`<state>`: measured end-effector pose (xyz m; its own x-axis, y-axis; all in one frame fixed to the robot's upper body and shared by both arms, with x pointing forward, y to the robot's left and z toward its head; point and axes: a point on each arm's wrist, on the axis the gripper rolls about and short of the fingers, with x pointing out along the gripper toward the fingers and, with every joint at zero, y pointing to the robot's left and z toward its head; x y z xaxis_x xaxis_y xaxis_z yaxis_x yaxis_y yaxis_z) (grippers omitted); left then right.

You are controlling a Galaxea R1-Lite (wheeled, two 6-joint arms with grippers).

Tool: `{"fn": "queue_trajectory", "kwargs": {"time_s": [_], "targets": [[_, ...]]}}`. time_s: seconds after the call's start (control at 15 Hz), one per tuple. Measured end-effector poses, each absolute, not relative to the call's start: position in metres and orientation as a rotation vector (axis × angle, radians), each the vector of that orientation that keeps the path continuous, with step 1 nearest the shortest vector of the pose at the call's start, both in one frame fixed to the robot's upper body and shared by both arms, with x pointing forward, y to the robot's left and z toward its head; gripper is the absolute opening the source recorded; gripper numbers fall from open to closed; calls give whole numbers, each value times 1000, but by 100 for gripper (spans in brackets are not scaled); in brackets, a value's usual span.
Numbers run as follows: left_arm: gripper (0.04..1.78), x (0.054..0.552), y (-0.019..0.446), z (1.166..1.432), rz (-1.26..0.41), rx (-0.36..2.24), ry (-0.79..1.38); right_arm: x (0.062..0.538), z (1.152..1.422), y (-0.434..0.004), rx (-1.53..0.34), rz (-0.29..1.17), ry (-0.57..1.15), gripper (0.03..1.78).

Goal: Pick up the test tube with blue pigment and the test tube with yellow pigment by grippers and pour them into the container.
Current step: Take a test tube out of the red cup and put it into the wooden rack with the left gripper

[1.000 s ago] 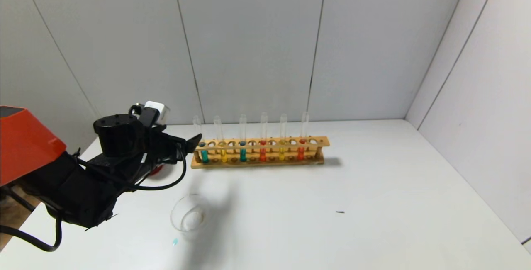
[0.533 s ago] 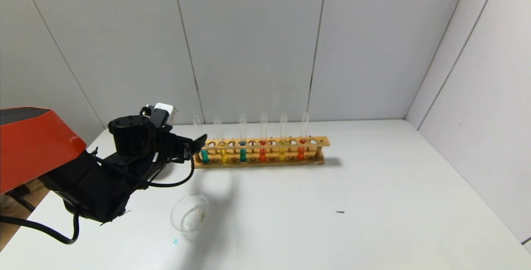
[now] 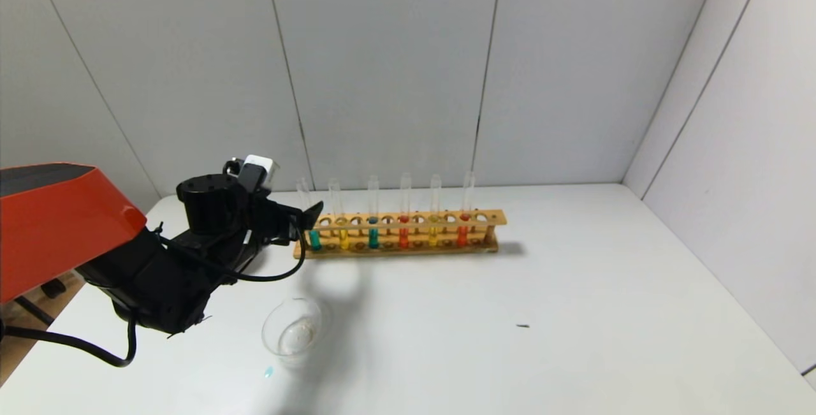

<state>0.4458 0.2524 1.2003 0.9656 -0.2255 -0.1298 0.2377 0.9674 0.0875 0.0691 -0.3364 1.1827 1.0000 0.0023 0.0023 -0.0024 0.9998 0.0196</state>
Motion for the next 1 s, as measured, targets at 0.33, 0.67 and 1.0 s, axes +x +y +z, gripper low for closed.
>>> {"fn": "queue_trajectory", "kwargs": {"time_s": [0.33, 0.67, 1.0], "targets": [[175, 450, 251, 1199, -235, 104, 116, 69, 1183, -336, 20, 2, -3, 171], [175, 454, 250, 1198, -237, 105, 114, 69, 1183, -336, 20, 2, -3, 171], [169, 457, 250, 1199, -235, 103, 108, 69, 1183, -336, 20, 2, -3, 171]]}}
